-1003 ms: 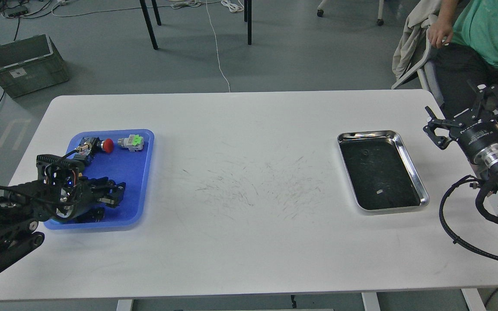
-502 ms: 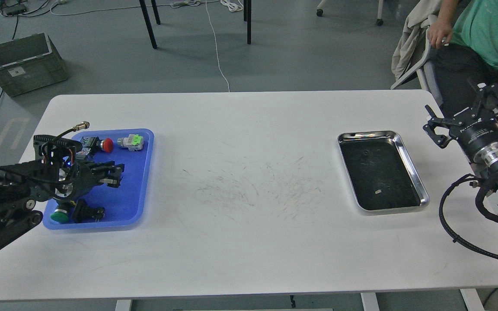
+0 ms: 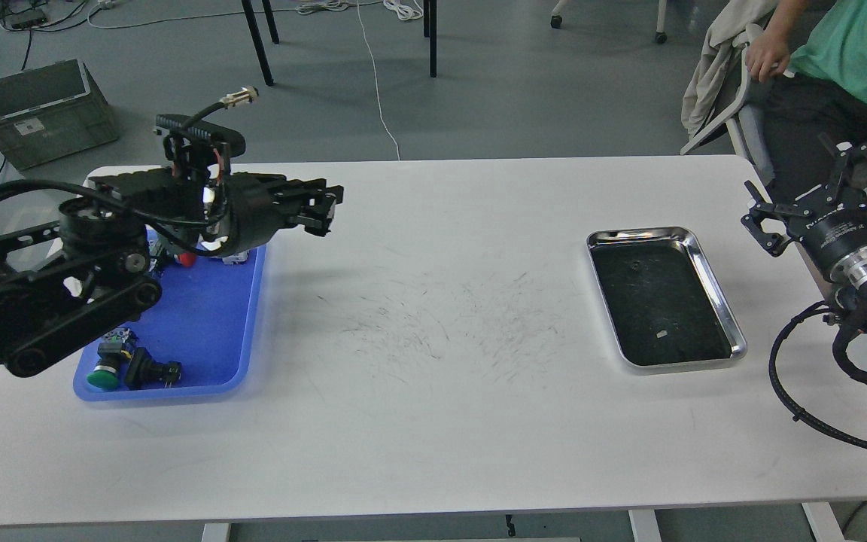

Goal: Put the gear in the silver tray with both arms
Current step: 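Lift the second gear out of the blue tray, then carry the gear with the left gripper toward the silver tray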

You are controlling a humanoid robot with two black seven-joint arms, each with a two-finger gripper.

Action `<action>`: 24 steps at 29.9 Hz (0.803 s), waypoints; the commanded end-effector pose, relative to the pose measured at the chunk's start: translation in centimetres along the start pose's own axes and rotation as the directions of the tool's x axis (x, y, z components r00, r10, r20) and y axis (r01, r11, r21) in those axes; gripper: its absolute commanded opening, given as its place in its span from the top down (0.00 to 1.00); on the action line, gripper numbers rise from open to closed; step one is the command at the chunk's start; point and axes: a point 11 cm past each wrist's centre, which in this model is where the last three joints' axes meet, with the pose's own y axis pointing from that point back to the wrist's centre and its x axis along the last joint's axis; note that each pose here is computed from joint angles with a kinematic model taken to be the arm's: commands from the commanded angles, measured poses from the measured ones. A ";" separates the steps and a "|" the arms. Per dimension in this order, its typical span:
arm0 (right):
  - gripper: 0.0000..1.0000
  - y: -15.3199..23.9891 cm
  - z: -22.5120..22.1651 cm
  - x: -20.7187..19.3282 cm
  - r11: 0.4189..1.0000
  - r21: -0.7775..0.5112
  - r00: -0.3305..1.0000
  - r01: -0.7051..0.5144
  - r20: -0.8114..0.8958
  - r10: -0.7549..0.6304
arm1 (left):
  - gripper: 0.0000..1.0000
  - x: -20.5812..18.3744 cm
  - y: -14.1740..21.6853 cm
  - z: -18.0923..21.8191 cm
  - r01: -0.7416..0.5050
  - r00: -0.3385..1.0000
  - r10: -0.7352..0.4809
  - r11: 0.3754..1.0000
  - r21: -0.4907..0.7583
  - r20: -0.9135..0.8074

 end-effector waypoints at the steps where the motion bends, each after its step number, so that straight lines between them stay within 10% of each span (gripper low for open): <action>1: 0.01 0.3 -0.6 0.6 1.000 0.008 1.000 -0.018 -0.013 0.019 | 0.93 -1.2 -4.1 4.8 0.006 0.999 -0.009 0.998 -0.065 -0.042; 7: 0.01 0.5 -0.9 1.0 1.000 -0.002 0.999 -0.029 -0.022 0.029 | 0.93 -4.0 -9.9 13.2 0.030 0.995 -0.046 0.985 -0.168 -0.091; 24: 0.01 0.9 -1.6 1.9 0.999 -0.003 0.998 -0.054 -0.038 0.054 | 0.93 -11.5 -10.3 12.3 0.136 0.988 -0.144 0.982 -0.131 -0.055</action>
